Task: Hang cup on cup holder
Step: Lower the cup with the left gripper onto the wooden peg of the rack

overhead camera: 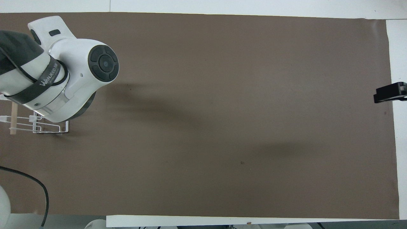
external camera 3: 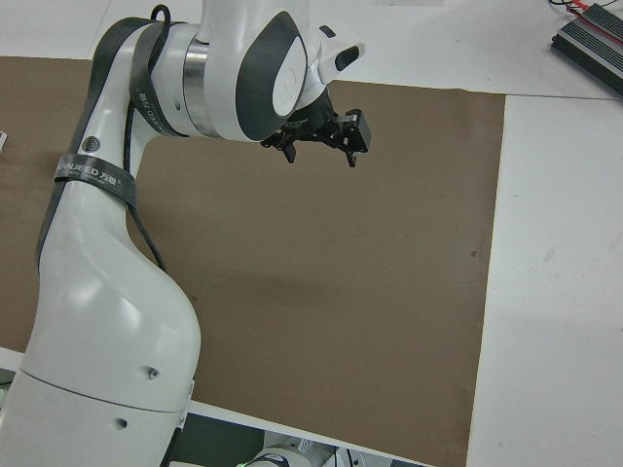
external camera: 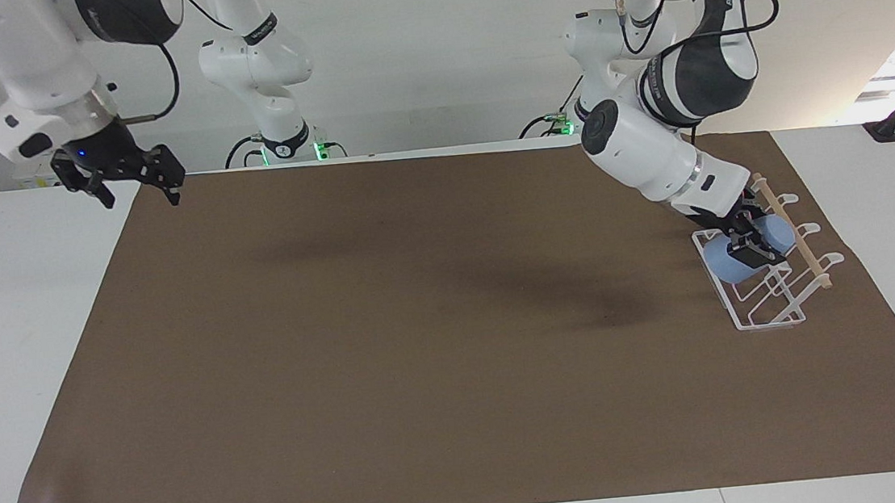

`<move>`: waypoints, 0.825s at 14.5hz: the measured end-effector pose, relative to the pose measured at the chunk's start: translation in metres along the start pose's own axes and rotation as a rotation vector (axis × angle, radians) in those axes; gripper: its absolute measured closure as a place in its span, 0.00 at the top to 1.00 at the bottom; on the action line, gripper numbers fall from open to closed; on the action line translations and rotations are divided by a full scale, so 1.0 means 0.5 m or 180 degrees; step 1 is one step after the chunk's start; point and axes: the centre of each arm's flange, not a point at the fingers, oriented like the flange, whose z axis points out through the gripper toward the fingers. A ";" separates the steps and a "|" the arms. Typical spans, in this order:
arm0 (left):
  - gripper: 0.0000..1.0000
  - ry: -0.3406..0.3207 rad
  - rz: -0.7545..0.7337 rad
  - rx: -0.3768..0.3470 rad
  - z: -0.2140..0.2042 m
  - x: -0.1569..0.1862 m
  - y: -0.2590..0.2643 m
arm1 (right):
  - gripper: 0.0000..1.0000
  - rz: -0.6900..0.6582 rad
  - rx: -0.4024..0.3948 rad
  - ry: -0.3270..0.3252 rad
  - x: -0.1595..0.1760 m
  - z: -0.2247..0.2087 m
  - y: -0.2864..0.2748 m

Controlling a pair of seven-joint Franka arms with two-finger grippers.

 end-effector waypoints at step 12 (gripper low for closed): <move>0.72 0.0557 0.0545 0.0129 0.146 -0.031 -0.041 | 1.00 -0.0158 -0.0007 -0.0357 -0.016 0.005 -0.053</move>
